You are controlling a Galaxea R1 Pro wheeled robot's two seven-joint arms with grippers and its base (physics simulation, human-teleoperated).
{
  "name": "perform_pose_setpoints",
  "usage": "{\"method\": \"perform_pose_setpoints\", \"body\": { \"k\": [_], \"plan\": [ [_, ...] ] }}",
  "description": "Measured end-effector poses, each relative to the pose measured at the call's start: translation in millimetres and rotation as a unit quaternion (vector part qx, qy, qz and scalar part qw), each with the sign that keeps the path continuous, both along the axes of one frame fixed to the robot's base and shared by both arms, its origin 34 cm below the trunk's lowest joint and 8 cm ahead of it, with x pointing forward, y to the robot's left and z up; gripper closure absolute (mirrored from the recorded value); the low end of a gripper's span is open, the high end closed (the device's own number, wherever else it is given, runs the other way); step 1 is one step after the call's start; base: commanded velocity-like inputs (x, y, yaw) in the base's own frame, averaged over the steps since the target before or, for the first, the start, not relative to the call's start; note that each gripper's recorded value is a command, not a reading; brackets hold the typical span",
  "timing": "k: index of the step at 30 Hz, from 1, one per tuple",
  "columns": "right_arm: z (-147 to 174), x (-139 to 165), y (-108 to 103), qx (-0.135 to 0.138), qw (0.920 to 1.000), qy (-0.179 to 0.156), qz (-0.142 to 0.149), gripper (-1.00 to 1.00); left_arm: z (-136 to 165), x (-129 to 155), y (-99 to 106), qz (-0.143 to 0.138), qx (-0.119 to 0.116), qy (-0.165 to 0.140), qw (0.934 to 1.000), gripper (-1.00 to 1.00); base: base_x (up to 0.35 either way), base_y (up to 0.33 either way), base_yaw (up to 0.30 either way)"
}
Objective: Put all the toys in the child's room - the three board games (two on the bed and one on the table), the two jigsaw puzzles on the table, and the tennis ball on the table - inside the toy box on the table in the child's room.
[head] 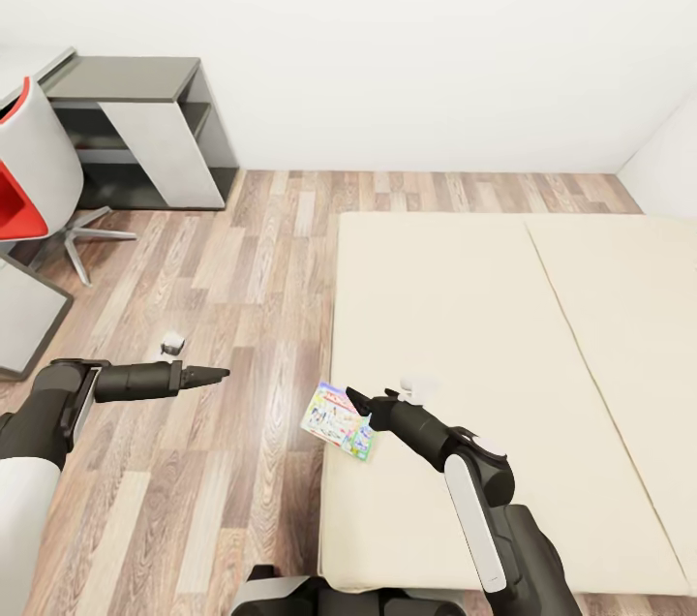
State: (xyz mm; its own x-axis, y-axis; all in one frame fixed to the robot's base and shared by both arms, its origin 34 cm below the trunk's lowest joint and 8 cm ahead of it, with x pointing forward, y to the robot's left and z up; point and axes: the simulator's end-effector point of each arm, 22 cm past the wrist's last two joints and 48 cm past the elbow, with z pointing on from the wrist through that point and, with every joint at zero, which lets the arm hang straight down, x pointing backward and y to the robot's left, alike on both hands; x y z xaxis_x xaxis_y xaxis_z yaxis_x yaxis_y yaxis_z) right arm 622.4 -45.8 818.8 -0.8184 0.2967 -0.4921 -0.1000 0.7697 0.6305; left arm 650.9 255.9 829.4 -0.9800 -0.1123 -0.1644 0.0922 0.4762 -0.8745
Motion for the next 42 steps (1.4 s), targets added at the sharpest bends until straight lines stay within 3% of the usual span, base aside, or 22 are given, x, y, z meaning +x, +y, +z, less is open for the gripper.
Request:
{"method": "perform_pose_setpoints", "body": {
  "k": [42],
  "plan": [
    [34.6,11.1,0.5,-0.004,0.9994,-0.035,0.002,-1.0,36.9,10.3,-0.5,-0.001,0.0,-0.034,0.9994,-1.0,0.0,0.0,-0.029]
  ]
}}
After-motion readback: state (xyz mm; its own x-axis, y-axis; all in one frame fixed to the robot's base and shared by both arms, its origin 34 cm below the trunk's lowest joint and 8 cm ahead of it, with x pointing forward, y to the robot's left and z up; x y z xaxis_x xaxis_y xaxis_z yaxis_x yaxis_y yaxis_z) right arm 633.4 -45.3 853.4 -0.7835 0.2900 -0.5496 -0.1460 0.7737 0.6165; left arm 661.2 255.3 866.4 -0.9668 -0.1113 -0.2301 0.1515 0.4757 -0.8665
